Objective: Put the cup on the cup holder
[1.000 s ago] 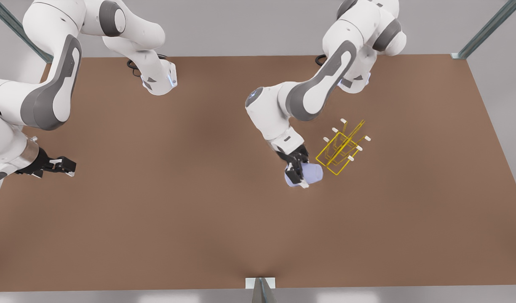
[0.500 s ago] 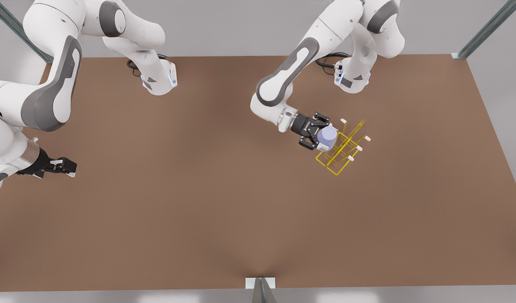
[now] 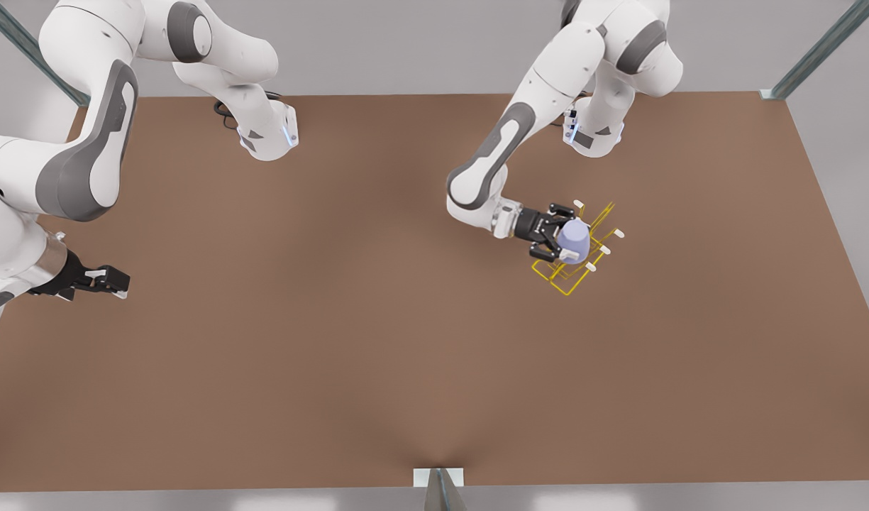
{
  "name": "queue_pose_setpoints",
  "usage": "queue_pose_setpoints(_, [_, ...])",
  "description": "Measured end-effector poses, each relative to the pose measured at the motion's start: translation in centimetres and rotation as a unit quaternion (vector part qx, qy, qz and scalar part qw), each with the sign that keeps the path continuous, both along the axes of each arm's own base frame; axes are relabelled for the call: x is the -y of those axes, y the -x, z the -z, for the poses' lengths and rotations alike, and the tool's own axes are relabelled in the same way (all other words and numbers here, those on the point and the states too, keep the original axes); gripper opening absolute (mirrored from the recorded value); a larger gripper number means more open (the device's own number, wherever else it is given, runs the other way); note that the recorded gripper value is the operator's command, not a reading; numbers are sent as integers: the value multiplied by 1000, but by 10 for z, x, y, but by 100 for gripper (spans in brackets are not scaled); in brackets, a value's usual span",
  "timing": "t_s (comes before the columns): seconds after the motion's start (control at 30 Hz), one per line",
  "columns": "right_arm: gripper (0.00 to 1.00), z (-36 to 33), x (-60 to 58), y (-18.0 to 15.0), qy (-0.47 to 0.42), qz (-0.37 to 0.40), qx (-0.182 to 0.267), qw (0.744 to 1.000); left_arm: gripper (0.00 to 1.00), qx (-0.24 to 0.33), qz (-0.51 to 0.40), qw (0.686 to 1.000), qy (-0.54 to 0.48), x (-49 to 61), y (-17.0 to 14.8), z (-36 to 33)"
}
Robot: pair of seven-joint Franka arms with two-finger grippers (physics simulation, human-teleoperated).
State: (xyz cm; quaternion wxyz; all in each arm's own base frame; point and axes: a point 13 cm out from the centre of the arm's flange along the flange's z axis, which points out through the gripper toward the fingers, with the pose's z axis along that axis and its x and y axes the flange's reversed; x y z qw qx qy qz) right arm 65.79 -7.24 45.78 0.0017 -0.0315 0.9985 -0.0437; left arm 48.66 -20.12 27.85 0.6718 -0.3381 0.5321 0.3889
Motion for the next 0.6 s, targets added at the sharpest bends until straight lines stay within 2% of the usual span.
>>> queue_pose_setpoints(0.1, [100,1,0,0,0,0,0,1000,71,12,4,1000,5,-2,0,6])
queue_pose_setpoints(0.23, [100,0,0,0,0,0,0,1000,71,38,13,999,24,-14,14,-21])
queue_pose_setpoints(0.37, [100,2,-1,-1,-1,-1,-1,1000,71,54,35,997,52,20,25,-24])
queue_pose_setpoints(0.6, [100,4,-2,-2,-1,-1,-2,1000,71,57,39,996,62,40,52,-10])
